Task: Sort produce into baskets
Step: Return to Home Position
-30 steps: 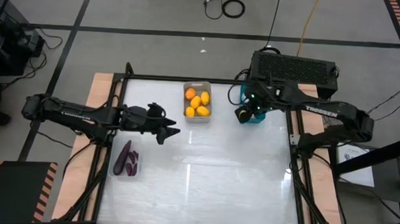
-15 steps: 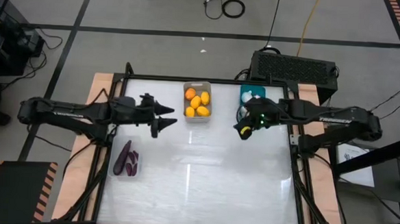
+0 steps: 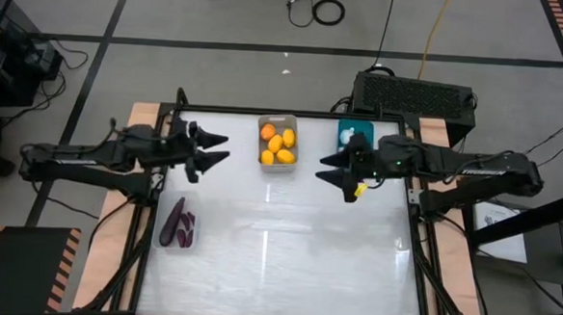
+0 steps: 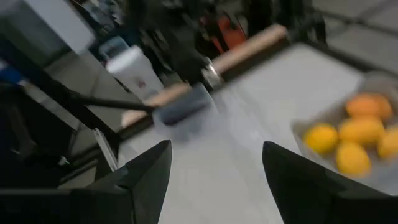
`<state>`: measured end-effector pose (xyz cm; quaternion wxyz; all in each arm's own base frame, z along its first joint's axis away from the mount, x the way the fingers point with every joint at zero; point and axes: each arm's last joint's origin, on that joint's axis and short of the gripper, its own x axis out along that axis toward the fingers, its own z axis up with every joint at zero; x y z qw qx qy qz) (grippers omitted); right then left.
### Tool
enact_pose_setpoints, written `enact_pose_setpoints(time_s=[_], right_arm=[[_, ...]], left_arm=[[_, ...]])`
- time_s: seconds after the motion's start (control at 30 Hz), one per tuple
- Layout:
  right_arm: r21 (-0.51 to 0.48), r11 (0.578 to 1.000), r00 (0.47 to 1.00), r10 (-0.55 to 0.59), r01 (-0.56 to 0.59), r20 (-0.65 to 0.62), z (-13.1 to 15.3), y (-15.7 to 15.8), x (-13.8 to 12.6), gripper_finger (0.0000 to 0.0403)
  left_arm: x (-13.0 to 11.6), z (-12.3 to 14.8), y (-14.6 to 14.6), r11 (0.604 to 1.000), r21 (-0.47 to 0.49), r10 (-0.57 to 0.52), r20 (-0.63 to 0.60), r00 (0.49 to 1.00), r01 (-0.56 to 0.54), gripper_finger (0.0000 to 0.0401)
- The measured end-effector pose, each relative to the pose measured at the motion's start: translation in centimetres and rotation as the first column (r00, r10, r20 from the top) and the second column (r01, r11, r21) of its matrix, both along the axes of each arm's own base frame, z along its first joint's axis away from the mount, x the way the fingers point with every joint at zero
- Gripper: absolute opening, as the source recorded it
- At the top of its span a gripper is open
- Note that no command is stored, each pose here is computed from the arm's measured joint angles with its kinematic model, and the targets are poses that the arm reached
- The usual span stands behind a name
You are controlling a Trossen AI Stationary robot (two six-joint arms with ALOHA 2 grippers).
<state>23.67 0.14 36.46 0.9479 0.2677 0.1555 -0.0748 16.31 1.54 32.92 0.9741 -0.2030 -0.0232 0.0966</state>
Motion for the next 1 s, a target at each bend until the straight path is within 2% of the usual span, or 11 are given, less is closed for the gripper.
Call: enact_pose_setpoints(time_s=[0.07, 0.17, 0.3, 0.4, 0.57, 0.77, 0.9, 1.0], right_arm=[[-0.037, 0.999, 0.998, 0.014, -0.012, 0.057, 0.7, 0.0, -0.3, 0.0244], [-0.096, 0.995, 0.996, 0.033, -0.026, 0.082, 1.3, 0.0, -0.9, 0.0244], [-0.172, 0.984, 0.993, 0.058, -0.040, 0.100, 2.0, 0.0, -2.0, 0.0244], [-0.206, 0.977, 0.991, 0.069, -0.045, 0.113, 2.5, -0.1, -3.1, 0.0244], [-0.254, 0.965, 0.995, 0.076, -0.056, 0.069, 2.6, -0.1, -5.0, 0.0244], [-0.278, 0.961, 0.999, 0.018, -0.009, 0.028, 2.5, -0.3, -6.7, 0.0244], [-0.282, 0.960, 0.999, 0.007, 0.006, 0.044, 0.8, -0.4, -7.4, 0.0244], [-0.268, 0.963, 0.997, 0.003, 0.019, 0.080, -1.8, -0.4, -7.9, 0.0244]], left_arm=[[-0.7, 0.4, -0.1, 1.000, 0.000, 0.000, 0.029, 1.000, 0.000, 0.0287], [-1.8, 1.0, -0.2, 1.000, -0.001, -0.002, 0.075, 0.997, 0.002, 0.0287], [-3.5, 1.3, -0.3, 0.999, -0.048, -0.003, 0.097, 0.995, 0.007, 0.0287], [-4.8, 1.2, -0.4, 0.996, -0.092, -0.001, 0.091, 0.996, 0.010, 0.0287], [-6.5, 0.9, -0.4, 0.994, -0.103, 0.029, 0.070, 0.997, -0.022, 0.0287], [-7.4, 0.1, -0.4, 0.993, -0.106, 0.047, -0.005, 0.999, -0.048, 0.0287], [-7.7, -0.6, -0.4, 0.991, -0.104, 0.073, -0.063, 0.995, -0.079, 0.0287], [-7.6, -1.5, -0.2, 0.986, -0.099, 0.124, -0.079, 0.989, -0.132, 0.0287]])
